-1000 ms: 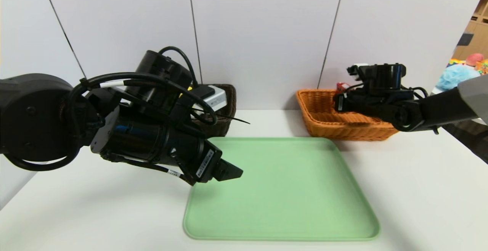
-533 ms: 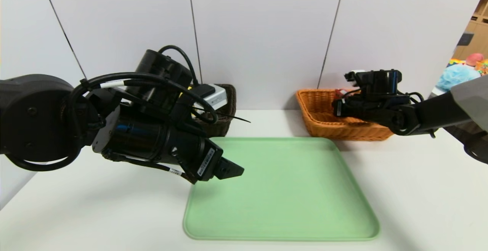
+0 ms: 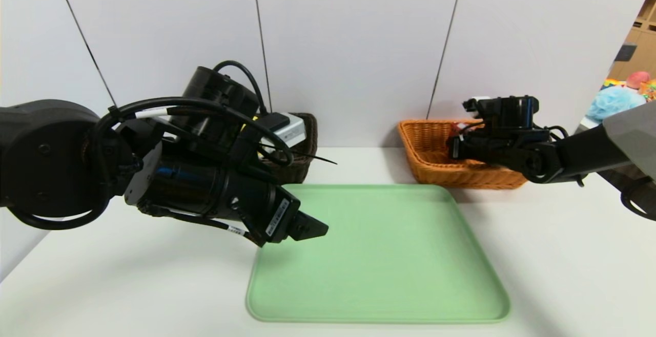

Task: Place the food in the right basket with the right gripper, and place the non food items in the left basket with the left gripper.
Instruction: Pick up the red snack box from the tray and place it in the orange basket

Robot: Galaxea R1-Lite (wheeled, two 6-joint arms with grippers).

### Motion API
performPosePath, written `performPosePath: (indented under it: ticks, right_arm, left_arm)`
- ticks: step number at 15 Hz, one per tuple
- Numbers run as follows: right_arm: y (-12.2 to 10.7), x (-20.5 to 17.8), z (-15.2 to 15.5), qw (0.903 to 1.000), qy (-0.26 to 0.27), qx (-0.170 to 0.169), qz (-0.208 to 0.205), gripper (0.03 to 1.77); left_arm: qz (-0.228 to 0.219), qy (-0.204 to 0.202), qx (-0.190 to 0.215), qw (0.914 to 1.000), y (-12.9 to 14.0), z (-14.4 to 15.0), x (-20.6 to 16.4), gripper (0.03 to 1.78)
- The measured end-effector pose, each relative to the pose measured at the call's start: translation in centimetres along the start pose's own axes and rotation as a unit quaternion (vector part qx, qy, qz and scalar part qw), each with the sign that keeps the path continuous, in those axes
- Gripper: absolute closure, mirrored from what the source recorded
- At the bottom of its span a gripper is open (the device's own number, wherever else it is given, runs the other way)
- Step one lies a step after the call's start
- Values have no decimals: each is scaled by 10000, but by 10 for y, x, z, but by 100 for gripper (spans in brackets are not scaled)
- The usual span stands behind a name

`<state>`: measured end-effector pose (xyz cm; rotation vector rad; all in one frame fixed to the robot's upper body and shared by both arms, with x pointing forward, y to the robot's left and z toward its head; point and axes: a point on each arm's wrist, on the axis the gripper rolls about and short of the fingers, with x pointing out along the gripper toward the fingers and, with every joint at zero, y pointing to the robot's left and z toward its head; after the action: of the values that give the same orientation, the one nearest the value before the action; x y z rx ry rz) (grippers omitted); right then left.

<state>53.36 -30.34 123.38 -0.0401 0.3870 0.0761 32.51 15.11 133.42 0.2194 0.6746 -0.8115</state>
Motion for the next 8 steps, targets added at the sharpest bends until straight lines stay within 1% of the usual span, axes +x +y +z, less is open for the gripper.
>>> performPosePath:
  ticks: [2,5,8]
  right_arm:
    - [0,0,0,10000,11,1,-2,139]
    - [0,-1,0,10000,44,4,-3,97]
    - [0,-3,3,10000,-9,7,-8,69]
  left_arm:
    - [0,-8,4,10000,0,0,0,12]
    - [4,-10,1,10000,0,1,0,12]
    - [7,-24,2,10000,0,1,-1,12]
